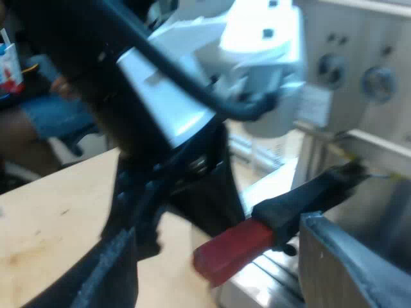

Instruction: Put the handle in the coffee machine

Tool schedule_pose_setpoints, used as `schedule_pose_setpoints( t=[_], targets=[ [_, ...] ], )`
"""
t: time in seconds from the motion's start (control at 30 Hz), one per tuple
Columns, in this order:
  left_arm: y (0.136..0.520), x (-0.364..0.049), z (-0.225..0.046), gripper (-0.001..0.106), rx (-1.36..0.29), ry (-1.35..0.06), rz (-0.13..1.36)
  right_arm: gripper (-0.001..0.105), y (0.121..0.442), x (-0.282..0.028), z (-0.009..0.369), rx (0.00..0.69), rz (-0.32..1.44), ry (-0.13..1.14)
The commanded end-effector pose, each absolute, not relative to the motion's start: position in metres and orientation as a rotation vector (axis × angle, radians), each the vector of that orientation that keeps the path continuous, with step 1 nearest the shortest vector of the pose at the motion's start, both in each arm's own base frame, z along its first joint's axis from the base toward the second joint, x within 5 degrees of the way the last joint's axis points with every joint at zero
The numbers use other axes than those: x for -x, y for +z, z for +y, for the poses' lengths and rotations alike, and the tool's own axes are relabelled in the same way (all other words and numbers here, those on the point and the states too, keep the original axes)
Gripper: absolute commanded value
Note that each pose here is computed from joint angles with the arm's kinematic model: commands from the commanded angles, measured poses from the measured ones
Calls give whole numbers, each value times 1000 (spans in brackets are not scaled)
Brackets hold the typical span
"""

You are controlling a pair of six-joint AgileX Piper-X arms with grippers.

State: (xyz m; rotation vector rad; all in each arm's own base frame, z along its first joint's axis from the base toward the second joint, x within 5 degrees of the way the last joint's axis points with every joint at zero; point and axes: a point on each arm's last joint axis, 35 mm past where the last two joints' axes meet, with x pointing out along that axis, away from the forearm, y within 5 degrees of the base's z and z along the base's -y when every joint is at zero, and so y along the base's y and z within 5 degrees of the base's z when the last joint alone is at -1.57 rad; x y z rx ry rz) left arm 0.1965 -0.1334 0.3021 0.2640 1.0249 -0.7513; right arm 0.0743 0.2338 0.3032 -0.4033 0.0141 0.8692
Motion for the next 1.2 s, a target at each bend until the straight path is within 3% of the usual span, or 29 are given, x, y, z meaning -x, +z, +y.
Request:
schedule_pose_setpoints(
  t=[0.03, 0.13, 0.17, 0.43, 0.67, 0.87, 1.2],
  targets=[
    [316, -184, -158, 0, -110, -1180, 935, 56, 309, -74, 230, 399, 5, 847],
    [317, -185, -159, 0, -102, -1197, 923, 57, 313, -74, 219, 416, 16, 747],
    [318, -185, -161, 0, -91, -1221, 902, 66, 313, -72, 206, 389, 86, 716],
    [322, -188, -163, 0, -90, -1230, 851, 69, 304, -70, 198, 421, 177, 714],
    [315, -185, -158, 0, -126, -1167, 932, 69, 304, -69, 199, 419, 179, 731],
    [308, -188, -138, 0, -194, -1055, 1015, 69, 304, -69, 199, 419, 179, 734],
    [312, -200, -81, 0, -91, -842, 1061, 69, 304, -69, 198, 420, 178, 726]
  ],
)
